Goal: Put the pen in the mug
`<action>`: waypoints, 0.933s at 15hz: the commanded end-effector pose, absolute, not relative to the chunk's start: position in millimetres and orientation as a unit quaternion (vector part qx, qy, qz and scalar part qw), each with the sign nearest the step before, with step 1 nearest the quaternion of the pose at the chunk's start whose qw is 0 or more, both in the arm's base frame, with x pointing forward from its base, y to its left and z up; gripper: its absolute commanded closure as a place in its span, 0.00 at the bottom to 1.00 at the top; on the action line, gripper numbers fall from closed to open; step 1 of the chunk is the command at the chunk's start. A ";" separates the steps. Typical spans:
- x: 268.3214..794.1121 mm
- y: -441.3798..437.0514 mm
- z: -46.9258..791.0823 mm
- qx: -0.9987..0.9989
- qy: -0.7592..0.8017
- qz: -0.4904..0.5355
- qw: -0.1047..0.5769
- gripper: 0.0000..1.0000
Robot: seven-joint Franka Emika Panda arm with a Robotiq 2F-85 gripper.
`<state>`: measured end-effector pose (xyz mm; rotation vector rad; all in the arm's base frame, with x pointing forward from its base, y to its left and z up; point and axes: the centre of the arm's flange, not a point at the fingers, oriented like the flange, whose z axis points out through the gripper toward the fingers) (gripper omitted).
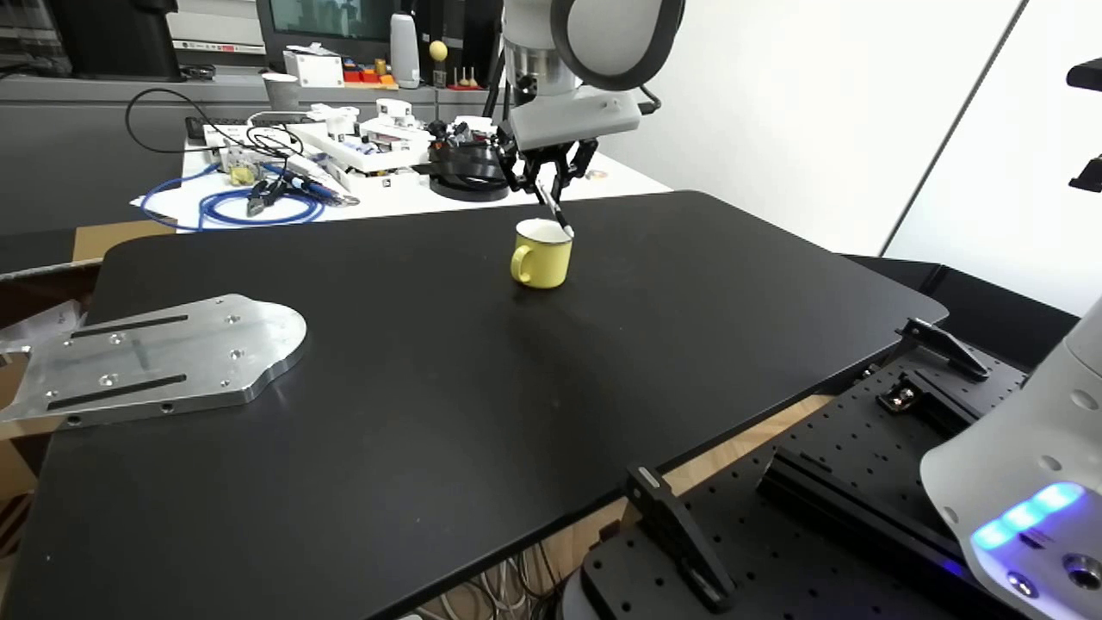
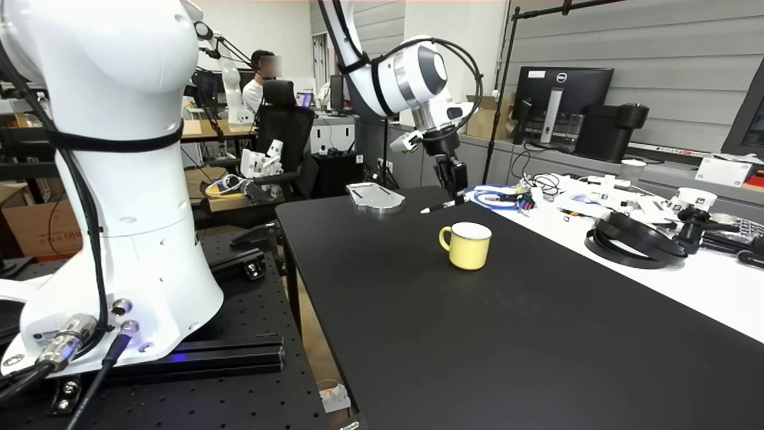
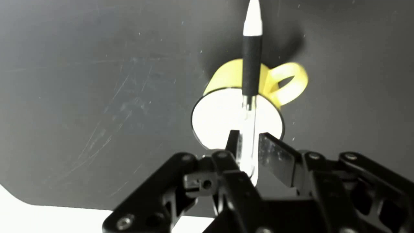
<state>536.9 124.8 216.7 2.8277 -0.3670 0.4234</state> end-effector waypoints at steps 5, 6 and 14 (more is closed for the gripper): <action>545.3 104.6 229.1 0.938 -0.171 0.251 0.165 0.94; 545.7 101.4 227.4 0.934 -0.175 0.260 0.170 0.94; 552.8 80.9 201.2 0.902 -0.228 0.317 0.182 0.94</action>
